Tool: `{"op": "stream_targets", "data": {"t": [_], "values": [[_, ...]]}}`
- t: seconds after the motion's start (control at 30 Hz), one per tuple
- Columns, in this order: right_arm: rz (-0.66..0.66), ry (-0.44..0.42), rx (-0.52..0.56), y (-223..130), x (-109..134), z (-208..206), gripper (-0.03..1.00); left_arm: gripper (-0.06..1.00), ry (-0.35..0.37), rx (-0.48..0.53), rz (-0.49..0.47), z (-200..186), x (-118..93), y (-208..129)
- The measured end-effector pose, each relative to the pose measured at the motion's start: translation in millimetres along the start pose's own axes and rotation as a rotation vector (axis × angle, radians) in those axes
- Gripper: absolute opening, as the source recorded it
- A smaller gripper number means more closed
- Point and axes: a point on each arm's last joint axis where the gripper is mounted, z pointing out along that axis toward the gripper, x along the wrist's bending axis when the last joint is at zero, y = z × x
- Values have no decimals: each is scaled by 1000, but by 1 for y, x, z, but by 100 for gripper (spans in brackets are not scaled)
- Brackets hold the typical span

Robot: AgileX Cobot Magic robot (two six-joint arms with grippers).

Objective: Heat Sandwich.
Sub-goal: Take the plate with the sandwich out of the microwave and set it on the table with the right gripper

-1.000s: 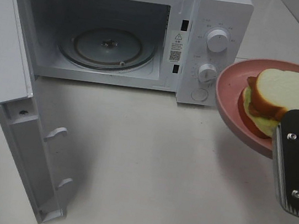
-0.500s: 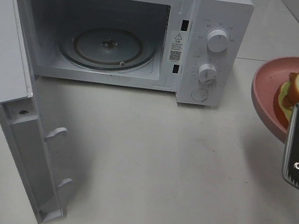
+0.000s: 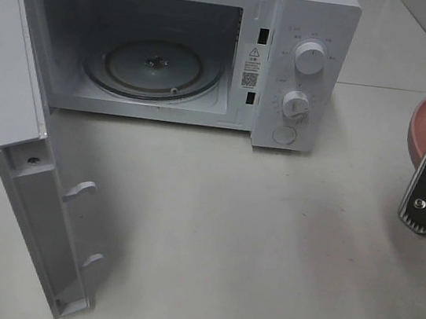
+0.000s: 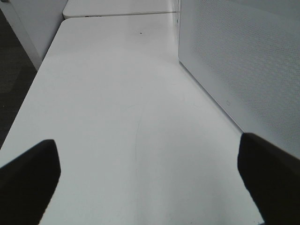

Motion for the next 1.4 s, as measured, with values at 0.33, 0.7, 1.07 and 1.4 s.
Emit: {"op": "stream_targets", "data": {"t": [0.33,0.7,1.07,1.4], "values": [[135,9,66,18,-2,7,7,97,0,0,0,0,0,0],[267,24,145,37,1,27,7,97,0,0,0,0,0,0],[473,42,222,19,-26,61,7,97,0,0,0,0,0,0],[620,65,301,8,-34,95,7,97,0,0,0,0,0,0]]}}
